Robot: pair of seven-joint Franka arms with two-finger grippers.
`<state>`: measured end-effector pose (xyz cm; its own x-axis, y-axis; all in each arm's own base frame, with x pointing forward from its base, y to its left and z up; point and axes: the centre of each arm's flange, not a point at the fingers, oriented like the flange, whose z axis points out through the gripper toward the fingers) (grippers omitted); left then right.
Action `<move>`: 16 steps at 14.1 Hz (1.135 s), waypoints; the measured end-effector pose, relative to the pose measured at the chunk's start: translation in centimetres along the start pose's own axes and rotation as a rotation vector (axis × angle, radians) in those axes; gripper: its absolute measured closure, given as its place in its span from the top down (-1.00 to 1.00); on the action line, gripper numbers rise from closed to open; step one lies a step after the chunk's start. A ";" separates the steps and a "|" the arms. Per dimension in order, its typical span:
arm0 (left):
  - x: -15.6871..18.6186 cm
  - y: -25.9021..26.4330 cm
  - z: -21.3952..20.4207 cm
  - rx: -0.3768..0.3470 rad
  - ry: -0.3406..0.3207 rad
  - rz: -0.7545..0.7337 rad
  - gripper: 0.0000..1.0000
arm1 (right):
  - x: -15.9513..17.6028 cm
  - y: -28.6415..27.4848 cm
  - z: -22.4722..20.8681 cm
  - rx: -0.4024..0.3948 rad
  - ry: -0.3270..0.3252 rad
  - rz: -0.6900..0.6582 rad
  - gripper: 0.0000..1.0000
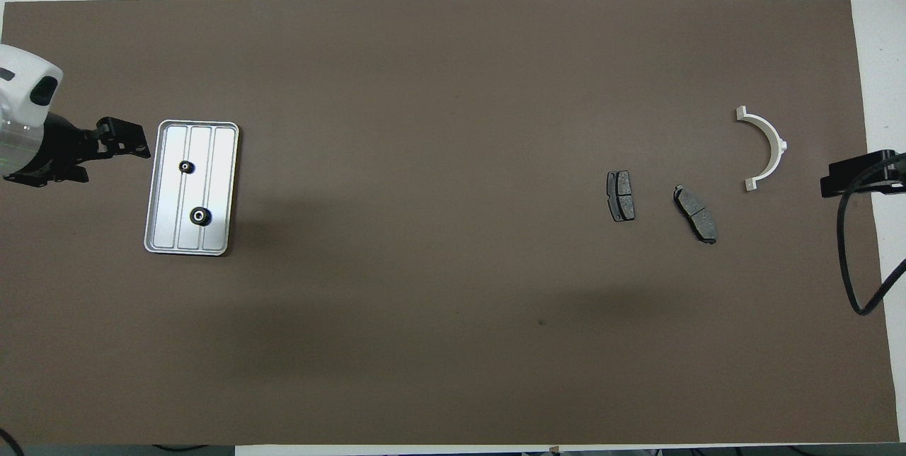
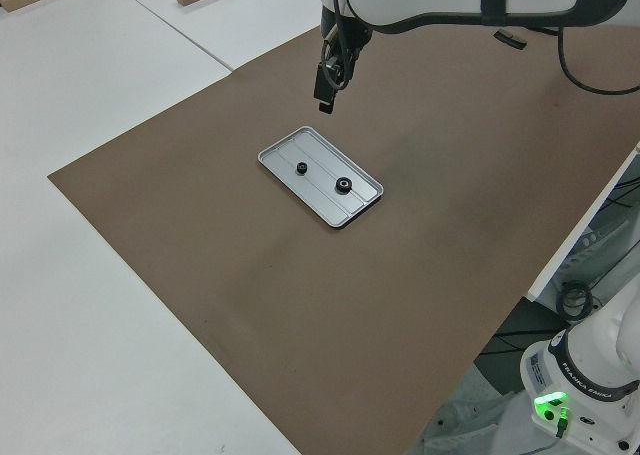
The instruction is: Pick bearing gear from pile to tray
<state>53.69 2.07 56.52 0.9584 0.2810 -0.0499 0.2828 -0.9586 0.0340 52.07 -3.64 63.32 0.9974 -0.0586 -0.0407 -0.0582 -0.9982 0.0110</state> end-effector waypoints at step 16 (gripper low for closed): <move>1.0 0.8 -3.3 -0.005 0.059 0.110 1.00 | -0.1 0.0 0.1 0.000 -0.007 0.000 1.00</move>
<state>54.95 1.77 59.82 0.9843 0.1762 0.0135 0.1755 -0.9836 0.0405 52.01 -3.65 63.19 0.9971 -0.0589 -0.0477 -0.0585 -0.9982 0.0109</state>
